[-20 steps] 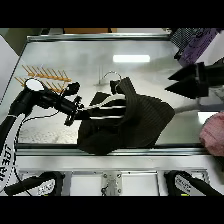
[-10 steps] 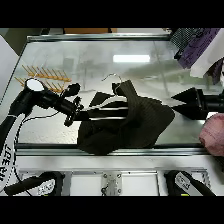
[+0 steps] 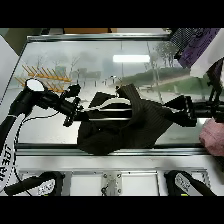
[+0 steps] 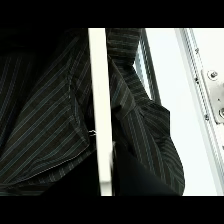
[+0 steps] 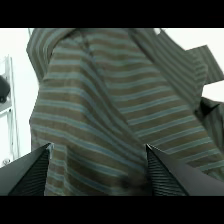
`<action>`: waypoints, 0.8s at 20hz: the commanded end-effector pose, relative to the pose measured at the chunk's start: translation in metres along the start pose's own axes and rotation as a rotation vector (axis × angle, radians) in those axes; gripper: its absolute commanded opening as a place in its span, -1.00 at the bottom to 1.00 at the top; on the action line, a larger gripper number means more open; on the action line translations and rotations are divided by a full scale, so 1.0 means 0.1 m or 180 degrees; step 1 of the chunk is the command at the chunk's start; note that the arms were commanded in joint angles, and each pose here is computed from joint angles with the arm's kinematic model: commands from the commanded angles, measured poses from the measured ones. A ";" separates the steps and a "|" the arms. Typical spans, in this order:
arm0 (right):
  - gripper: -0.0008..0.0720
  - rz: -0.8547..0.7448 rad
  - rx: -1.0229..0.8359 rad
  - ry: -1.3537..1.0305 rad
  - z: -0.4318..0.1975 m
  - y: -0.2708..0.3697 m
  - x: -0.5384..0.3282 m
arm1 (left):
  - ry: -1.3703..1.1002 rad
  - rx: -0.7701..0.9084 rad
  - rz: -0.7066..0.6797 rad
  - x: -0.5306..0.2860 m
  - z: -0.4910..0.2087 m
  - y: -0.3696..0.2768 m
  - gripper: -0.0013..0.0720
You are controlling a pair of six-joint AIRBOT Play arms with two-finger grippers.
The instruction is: Fold the clothes and pants, and hang the long-sleeved shirts on hangers.
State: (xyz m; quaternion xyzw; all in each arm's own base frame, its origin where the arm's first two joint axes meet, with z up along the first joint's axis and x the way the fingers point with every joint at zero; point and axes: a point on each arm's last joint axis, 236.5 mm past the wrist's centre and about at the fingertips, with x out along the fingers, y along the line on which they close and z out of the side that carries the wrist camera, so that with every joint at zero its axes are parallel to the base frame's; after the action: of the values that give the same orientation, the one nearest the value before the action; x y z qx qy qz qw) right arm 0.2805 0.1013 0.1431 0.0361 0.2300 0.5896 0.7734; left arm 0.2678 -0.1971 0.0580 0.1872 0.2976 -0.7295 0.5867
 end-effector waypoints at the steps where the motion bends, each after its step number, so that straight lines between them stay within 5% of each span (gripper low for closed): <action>1: 0.81 0.0054 0.0033 0.0069 -0.12 0.02 0.06 | -0.0005 -0.0002 -0.0001 0.00 0.00 0.00 -0.93; 16: 0.81 0.0417 0.0087 -0.0022 -0.13 0.10 0.69 | -0.0004 0.0000 0.0014 0.00 0.00 0.01 -0.93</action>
State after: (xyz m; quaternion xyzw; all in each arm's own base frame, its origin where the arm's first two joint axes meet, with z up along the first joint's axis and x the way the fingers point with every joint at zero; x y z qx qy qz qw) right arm 0.2795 0.1602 0.1133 0.0607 0.2337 0.6323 0.7361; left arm 0.2683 -0.1953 0.0560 0.1911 0.3010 -0.7274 0.5864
